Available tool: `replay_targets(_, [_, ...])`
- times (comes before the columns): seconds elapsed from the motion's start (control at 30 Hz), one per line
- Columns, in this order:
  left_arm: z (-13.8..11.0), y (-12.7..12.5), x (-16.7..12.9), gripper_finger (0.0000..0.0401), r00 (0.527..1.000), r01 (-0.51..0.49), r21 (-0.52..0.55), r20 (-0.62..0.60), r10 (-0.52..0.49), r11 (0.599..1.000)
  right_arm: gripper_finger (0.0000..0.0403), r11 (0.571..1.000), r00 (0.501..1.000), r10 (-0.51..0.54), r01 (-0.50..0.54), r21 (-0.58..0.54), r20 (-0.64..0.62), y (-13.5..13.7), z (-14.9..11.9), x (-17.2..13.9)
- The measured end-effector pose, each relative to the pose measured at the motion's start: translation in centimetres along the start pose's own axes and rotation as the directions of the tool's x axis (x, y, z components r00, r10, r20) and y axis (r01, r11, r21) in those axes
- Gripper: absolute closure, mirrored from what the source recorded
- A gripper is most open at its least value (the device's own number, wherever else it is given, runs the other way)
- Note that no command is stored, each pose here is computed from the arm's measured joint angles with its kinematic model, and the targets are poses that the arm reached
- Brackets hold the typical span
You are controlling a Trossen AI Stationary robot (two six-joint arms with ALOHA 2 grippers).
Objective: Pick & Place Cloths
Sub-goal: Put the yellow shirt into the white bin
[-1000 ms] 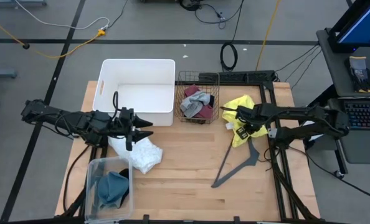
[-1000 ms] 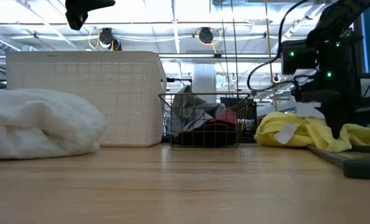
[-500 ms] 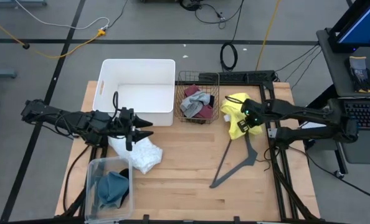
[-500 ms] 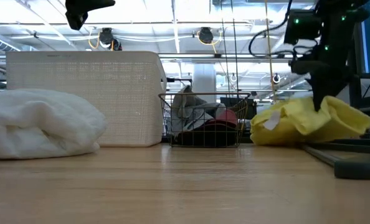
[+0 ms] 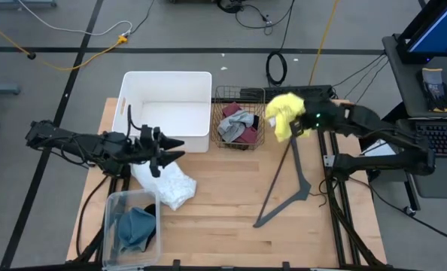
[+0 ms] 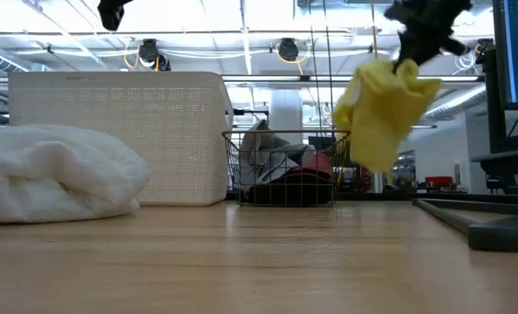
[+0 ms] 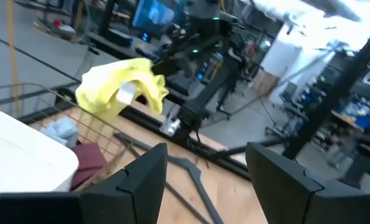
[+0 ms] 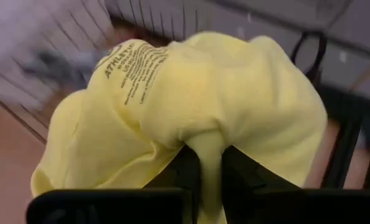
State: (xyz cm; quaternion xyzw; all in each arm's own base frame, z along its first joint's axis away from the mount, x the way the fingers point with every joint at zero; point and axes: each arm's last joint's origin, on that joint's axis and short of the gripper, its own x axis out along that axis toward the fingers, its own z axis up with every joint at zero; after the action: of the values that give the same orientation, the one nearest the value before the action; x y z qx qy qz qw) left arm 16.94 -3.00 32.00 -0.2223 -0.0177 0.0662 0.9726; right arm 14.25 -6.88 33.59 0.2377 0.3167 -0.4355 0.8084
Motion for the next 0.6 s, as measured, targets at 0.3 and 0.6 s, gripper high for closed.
replay_targets(0.3, [1.1,-0.2,0.0,0.0178,0.990,-0.036,-0.081,0.134,0.047,0.996,0.0376,0.987,0.918,0.158,-0.145,-0.062,0.363,1.1,5.2,-4.6])
replay_targets(0.6, [1.4,-0.7,1.9,0.0178,0.967,0.006,-0.101,0.255,0.020,0.995,0.0376,0.916,0.725,0.399,-0.340,-0.212,0.562,3.5,8.6,-5.3])
